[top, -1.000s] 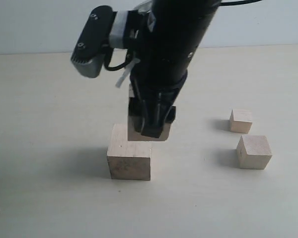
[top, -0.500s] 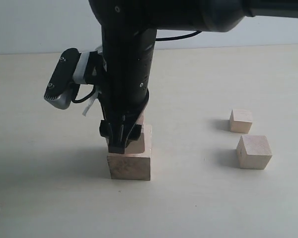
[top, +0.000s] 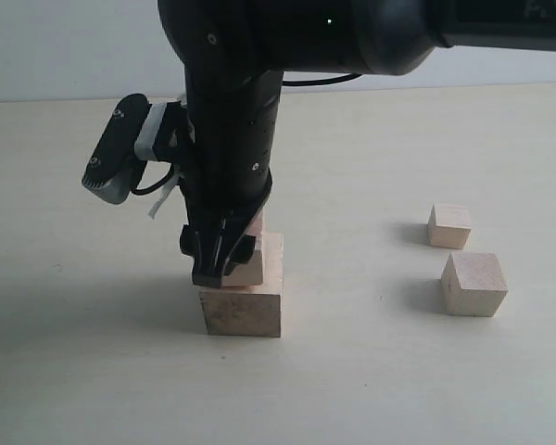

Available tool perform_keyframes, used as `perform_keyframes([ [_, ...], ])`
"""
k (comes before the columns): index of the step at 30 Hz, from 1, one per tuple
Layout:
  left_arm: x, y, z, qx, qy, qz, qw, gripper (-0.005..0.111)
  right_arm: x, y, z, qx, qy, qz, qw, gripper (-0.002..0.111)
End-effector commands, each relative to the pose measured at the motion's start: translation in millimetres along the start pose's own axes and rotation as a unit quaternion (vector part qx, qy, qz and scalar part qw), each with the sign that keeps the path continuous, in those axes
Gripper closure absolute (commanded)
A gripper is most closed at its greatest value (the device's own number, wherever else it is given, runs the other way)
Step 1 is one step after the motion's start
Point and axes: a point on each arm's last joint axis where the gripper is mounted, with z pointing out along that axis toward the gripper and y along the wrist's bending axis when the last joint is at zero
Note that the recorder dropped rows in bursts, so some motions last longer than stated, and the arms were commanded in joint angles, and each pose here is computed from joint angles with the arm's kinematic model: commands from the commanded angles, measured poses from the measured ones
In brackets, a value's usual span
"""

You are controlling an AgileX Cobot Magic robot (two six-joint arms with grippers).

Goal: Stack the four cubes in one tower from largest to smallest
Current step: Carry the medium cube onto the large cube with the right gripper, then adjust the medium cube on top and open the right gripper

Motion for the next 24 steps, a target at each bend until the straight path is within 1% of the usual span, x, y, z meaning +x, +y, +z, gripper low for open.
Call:
perform_keyframes([
  [1,-1,-0.1,-1,0.0,-0.005,-0.002,1.0,0.107,-3,-2,1,0.009,-0.007,0.005,1.0,0.1],
  [12,3,-0.3,-1,0.001,0.013,-0.002,1.0,0.107,-3,-2,6,0.004,0.001,0.005,1.0,0.1],
  [22,3,-0.3,-1,0.001,0.013,-0.002,1.0,0.107,-3,-1,15,-0.001,0.01,0.004,1.0,0.1],
  [23,3,-0.3,-1,0.001,0.013,-0.002,1.0,0.107,-3,-1,15,-0.002,0.012,0.004,1.0,0.1],
  [24,3,-0.3,-1,0.001,0.013,-0.002,1.0,0.107,-3,-1,15,-0.004,0.015,0.004,1.0,0.096],
])
